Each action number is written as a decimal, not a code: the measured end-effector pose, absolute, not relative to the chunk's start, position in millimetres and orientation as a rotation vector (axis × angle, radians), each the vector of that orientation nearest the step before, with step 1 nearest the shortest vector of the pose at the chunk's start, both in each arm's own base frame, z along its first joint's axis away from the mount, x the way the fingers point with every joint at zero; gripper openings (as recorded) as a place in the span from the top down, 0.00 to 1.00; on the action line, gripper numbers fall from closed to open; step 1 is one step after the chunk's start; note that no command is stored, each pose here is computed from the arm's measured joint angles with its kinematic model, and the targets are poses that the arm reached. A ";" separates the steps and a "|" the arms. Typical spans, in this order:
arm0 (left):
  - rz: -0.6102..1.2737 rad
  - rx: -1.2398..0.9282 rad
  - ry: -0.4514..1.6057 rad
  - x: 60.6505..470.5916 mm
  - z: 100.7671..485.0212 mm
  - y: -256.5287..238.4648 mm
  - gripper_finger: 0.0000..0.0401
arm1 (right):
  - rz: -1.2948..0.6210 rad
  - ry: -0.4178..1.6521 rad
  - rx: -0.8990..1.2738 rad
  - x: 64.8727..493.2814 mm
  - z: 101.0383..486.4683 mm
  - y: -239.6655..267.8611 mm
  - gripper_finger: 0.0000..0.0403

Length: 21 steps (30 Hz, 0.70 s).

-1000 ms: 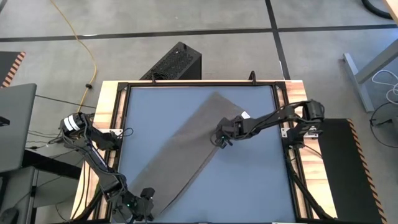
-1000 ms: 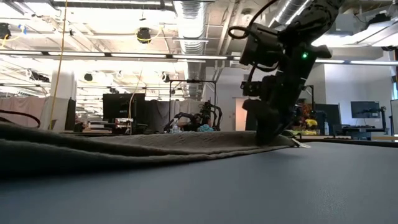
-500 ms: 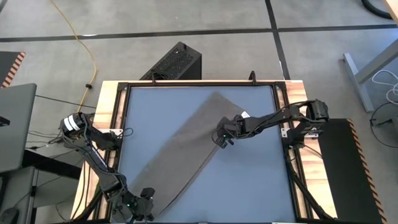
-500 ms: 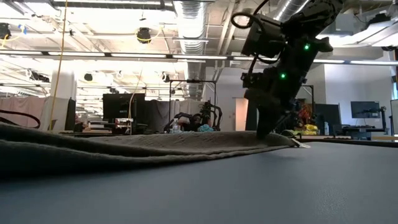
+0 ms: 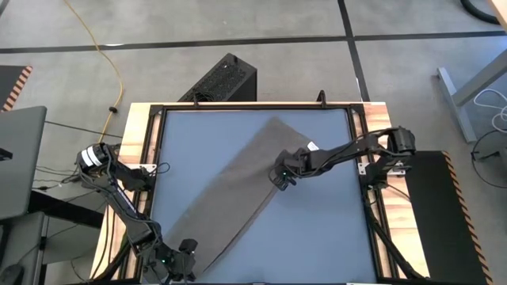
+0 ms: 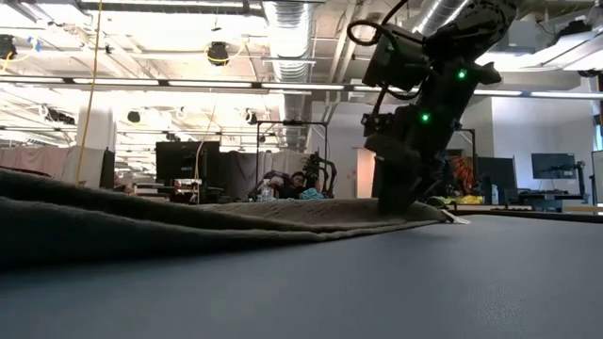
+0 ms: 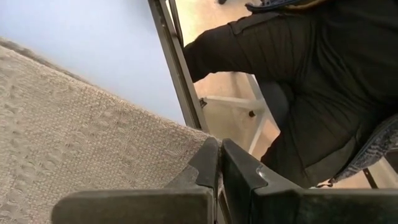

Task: Roll towel
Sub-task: Roll the gray towel

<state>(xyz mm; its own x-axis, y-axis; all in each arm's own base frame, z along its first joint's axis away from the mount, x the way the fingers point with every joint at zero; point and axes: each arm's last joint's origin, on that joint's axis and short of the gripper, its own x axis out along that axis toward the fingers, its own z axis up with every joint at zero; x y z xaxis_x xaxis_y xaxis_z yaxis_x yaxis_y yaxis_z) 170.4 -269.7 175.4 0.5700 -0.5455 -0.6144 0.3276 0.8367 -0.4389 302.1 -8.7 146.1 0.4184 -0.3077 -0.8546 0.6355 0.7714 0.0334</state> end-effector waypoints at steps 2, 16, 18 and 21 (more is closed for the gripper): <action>-0.521 -0.290 0.816 170.4 175.3 -269.7 1.00 | -0.616 0.990 0.378 303.2 140.1 -8.9 0.43; -0.520 -0.290 0.819 170.2 175.1 -269.7 1.00 | -0.613 0.982 0.367 305.5 137.6 -7.2 0.85; -0.516 -0.298 0.821 170.2 175.2 -269.7 1.00 | -0.613 0.982 0.366 305.4 137.7 -7.8 0.90; -0.516 -0.308 0.825 170.2 175.2 -269.7 1.00 | -0.598 0.990 0.348 305.4 137.7 -7.7 0.91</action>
<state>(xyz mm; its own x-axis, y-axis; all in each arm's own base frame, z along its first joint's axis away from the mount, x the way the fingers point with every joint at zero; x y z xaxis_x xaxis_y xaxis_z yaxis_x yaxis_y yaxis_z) 170.2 -269.7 175.2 0.5662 -0.5473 -0.6163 0.3144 0.8346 -0.4523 305.4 -7.7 137.7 0.4083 -0.3104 -0.8584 0.6153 0.7882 0.0076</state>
